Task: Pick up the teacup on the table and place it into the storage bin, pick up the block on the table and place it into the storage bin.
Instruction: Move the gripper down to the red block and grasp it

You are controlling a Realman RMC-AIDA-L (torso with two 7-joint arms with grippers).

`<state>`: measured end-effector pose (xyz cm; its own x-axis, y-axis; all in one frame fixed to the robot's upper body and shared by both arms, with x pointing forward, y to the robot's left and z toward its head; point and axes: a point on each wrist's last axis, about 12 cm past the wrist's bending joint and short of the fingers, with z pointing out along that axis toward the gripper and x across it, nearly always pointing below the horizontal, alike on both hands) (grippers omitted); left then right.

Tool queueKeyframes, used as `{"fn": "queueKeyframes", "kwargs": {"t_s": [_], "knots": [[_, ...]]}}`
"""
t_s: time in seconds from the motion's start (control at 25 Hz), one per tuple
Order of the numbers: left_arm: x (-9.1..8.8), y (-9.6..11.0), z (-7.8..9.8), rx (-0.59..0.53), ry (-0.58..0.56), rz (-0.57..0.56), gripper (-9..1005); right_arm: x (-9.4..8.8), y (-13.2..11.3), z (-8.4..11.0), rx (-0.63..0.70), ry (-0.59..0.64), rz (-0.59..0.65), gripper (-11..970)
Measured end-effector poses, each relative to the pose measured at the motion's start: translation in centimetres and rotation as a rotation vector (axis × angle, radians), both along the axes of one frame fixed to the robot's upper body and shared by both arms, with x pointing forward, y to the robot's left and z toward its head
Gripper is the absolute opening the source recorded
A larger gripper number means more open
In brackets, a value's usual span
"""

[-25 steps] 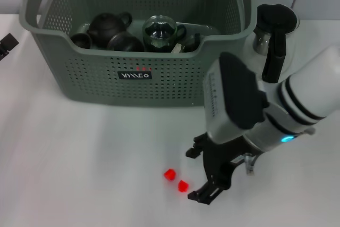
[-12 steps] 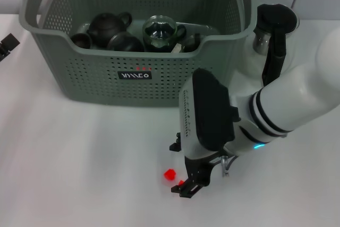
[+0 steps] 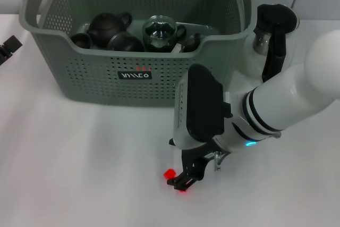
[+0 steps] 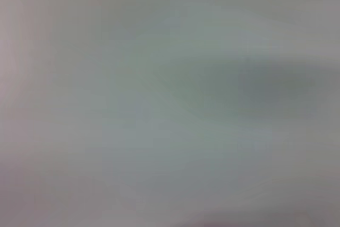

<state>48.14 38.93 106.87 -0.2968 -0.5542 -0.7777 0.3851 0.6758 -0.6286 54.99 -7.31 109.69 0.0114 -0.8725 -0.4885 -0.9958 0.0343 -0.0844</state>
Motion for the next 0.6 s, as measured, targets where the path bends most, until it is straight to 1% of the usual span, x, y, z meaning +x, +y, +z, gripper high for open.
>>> {"fn": "queueKeyframes", "kwargs": {"t_s": [0.24, 0.6], "knots": [[0.05, -0.02, 0.01, 0.001, 0.000, -0.001, 921, 0.57, -0.02, -0.09, -0.004, 0.009, -0.044, 895], [-0.07, 0.09, -0.03, 0.002, 0.002, 0.003, 920, -0.13, 0.39, -0.06, 0.001, 0.020, 0.013, 858]]}}
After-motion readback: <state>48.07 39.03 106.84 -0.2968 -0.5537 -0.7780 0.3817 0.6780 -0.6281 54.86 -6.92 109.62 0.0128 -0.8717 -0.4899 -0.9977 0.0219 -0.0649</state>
